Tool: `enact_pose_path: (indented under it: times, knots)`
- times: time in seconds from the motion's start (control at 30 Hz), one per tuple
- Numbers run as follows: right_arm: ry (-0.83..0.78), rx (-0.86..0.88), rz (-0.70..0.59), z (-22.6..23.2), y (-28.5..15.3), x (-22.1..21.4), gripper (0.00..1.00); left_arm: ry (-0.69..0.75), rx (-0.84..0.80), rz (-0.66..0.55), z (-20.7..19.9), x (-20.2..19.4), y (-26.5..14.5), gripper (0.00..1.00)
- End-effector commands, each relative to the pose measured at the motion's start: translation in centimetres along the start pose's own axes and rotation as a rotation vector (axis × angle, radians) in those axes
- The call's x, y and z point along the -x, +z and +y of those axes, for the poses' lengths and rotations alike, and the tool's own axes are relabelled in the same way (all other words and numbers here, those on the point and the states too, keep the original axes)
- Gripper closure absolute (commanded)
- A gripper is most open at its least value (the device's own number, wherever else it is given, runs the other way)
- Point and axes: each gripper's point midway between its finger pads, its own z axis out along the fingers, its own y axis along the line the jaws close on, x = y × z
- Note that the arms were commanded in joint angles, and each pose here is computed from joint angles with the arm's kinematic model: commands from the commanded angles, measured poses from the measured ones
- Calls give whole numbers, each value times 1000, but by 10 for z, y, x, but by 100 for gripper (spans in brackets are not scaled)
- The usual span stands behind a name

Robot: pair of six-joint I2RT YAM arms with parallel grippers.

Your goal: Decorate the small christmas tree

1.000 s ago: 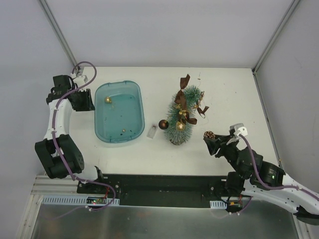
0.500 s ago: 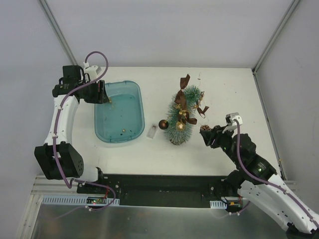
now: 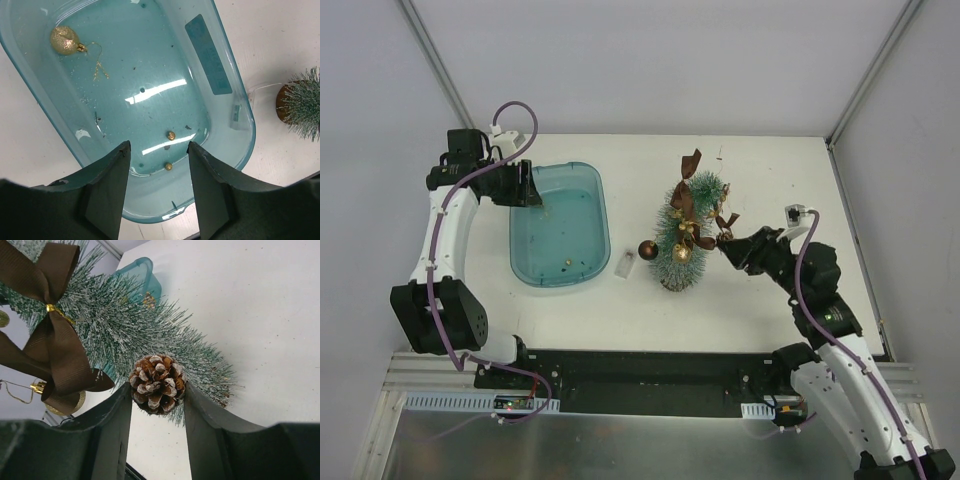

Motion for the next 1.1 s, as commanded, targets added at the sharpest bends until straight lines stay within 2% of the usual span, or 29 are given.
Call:
enact_pose_path:
  times: [0.0,1.07]
  knots:
    - [38,118,-37,21,-2,15,88,22,-41,-21,-14,6,-8,51]
    - [36,-21,-7,-28,5,-6,89,1,-71,-2,-25,-10,-8,52]
